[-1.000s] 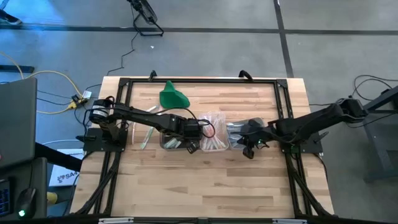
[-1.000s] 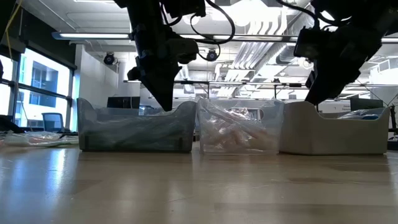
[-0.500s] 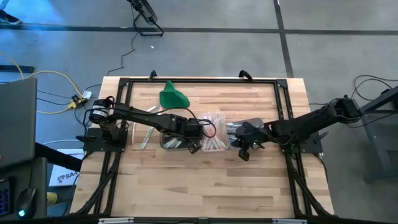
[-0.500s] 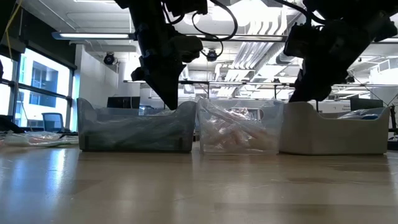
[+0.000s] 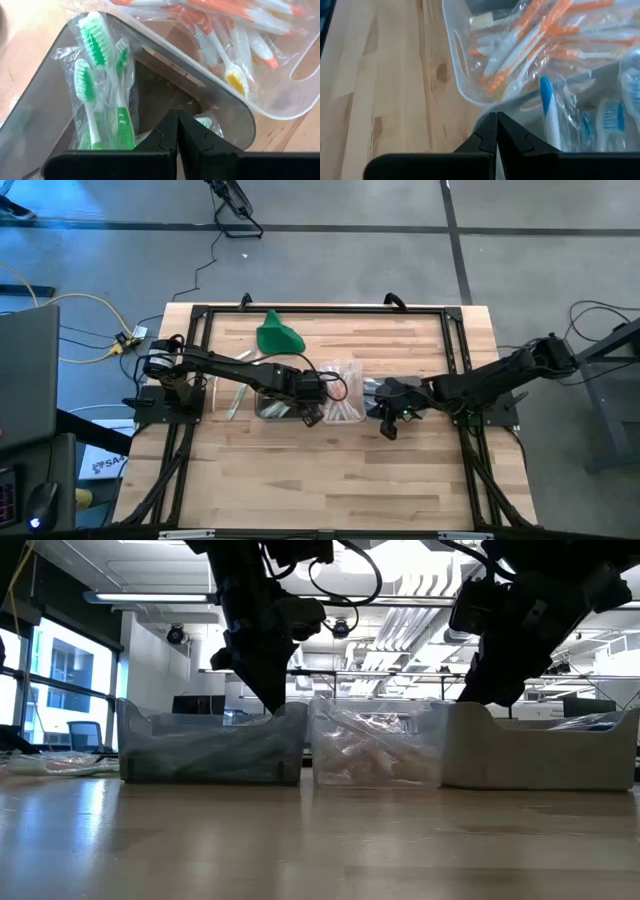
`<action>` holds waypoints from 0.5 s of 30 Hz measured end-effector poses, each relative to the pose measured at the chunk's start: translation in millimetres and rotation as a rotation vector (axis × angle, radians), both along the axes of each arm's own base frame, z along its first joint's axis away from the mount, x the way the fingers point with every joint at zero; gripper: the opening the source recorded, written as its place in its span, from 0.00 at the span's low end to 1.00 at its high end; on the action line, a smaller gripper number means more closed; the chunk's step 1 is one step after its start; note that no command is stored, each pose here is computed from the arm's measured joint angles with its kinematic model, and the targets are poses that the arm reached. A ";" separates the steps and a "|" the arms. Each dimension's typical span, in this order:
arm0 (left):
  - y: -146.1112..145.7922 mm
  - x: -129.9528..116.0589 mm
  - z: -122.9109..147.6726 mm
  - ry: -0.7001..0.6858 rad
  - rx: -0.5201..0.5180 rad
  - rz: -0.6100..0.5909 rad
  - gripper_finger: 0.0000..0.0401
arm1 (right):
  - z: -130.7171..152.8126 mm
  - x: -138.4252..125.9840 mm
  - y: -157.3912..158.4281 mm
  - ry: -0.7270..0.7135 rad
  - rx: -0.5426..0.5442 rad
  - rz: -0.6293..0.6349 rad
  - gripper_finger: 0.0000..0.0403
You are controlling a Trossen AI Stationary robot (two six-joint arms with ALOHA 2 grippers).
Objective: Pick & Place Toothbrushes
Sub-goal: Adjust the bins on the table, then put the blue toothbrush into the gray bin
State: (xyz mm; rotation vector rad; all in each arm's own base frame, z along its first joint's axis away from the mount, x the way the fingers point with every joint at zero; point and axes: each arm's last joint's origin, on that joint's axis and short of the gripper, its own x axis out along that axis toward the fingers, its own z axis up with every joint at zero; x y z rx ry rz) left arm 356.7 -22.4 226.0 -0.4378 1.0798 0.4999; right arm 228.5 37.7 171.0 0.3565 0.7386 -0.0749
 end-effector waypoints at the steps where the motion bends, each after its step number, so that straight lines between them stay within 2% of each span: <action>1: 0.0 -0.2 -0.1 0.003 0.000 0.000 0.00 | -0.6 -0.4 -0.1 0.004 0.000 0.000 0.01; 8: -0.1 -0.5 -0.2 0.006 0.002 -0.003 0.00 | 14.6 -7.3 -1.6 -0.023 -0.003 -0.007 0.01; 11: -0.2 -0.1 4.0 0.001 0.012 -0.028 0.00 | 24.6 -16.7 -4.4 0.025 -0.059 -0.026 0.01; 15: 1.7 -2.7 21.5 -0.029 0.086 -0.050 0.00 | 47.4 -27.1 -7.9 -0.050 -0.120 -0.010 0.01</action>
